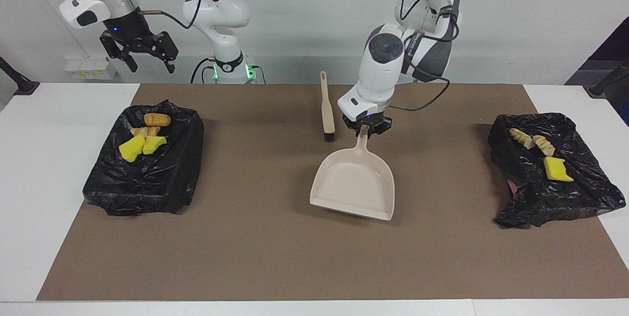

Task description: Sweep and dump trash in bin

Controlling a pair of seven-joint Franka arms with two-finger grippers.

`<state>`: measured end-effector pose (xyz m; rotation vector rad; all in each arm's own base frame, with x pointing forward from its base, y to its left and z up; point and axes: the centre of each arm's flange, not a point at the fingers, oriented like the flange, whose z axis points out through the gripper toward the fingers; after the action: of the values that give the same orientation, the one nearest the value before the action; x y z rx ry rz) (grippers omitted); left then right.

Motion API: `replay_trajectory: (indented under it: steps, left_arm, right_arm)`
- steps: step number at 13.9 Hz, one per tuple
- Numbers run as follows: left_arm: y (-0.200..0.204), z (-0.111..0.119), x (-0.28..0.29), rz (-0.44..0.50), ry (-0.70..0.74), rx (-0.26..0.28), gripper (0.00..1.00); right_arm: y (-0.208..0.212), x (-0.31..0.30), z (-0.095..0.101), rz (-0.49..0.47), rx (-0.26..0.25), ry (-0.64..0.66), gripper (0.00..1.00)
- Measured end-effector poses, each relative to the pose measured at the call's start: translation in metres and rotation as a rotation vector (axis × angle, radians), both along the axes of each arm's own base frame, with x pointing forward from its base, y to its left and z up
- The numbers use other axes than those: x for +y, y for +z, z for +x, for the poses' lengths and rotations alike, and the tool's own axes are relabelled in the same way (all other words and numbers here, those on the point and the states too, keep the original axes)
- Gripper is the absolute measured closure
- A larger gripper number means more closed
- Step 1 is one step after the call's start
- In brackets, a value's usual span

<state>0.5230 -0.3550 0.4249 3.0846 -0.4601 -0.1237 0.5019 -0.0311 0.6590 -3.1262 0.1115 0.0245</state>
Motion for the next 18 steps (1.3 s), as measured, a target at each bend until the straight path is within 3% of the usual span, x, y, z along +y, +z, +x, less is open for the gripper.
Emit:
replay_trajectory:
  steps: [4, 9, 11, 15, 16, 18]
  left_arm:
    - [-0.029, 0.004, -0.017, -0.033, 0.047, -0.026, 0.69]
    - [-0.048, -0.01, -0.029, -0.04, 0.06, -0.027, 0.69]
    - [-0.047, -0.013, -0.034, -0.044, 0.136, -0.036, 0.54]
    - [-0.024, -0.009, -0.024, -0.048, 0.199, -0.052, 0.05]
    - [-0.012, 0.0, -0.008, -0.045, 0.218, -0.055, 0.0]
    - [0.016, 0.017, 0.031, -0.046, 0.232, -0.059, 0.0]
  right_arm:
    - [0.0, 0.0, 0.0, 0.0, 0.0, 0.0, 0.0]
    - [0.0, 0.0, 0.0, 0.0, 0.0, 0.0, 0.0]
    - [0.0, 0.0, 0.0, 0.0, 0.0, 0.0, 0.0]
    - [0.0, 0.0, 0.0, 0.0, 0.0, 0.0, 0.0]
    - [0.0, 0.0, 0.0, 0.0, 0.0, 0.0, 0.0]
    - [0.0, 0.0, 0.0, 0.0, 0.0, 0.0, 0.0]
